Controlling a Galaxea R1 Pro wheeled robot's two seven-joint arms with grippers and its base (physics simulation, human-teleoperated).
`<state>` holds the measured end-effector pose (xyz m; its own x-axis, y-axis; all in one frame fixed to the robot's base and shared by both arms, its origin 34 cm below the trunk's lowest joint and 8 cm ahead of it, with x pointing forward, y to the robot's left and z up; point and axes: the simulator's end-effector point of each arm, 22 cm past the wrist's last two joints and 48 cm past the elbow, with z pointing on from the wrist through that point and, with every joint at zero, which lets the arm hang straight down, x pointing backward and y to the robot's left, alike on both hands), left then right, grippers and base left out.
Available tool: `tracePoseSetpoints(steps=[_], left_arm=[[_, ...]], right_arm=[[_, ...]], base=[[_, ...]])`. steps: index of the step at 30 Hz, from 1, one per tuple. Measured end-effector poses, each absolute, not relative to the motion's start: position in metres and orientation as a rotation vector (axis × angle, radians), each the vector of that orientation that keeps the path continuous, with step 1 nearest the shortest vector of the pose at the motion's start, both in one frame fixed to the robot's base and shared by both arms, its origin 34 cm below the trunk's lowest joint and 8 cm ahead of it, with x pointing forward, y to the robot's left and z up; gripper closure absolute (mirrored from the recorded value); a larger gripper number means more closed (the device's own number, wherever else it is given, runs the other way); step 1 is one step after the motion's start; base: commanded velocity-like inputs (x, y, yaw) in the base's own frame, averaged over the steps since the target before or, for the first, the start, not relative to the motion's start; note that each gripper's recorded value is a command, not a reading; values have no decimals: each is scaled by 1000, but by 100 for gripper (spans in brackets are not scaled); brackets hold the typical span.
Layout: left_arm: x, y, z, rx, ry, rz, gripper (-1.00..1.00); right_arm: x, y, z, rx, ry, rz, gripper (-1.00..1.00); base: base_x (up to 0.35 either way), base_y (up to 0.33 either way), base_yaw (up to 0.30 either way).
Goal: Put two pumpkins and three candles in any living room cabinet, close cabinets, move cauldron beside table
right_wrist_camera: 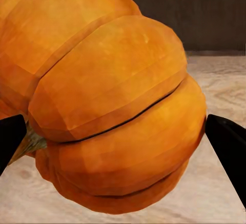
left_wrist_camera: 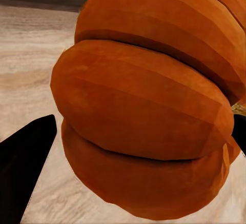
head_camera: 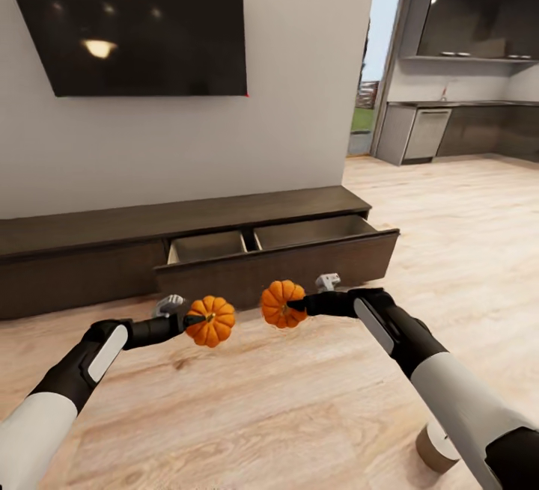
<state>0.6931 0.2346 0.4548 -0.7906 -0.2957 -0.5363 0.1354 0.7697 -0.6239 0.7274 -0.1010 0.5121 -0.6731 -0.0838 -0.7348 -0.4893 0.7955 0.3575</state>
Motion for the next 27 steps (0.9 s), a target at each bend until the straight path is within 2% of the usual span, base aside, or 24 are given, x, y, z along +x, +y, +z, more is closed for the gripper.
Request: tracePoseSetpoints(steps=[5,6,10,27], left_arm=[[707,220,496,-11,2242,-871,100],[707,211,508,-27,2219,-933,100],[706,208,508,-7,2232,-918,100],[693,160,498,92,2261,-955,100]], right_arm=[[731,-100,539,-401,2217,735,100],[731,-99,540,-399,2217,740,100],[730,-98,541,-398,2218,744,100],[731,-99,543,-403,2207,737,100]], base=[[0,0,289],[0,0,190],[54,25,69],[282,136,2]])
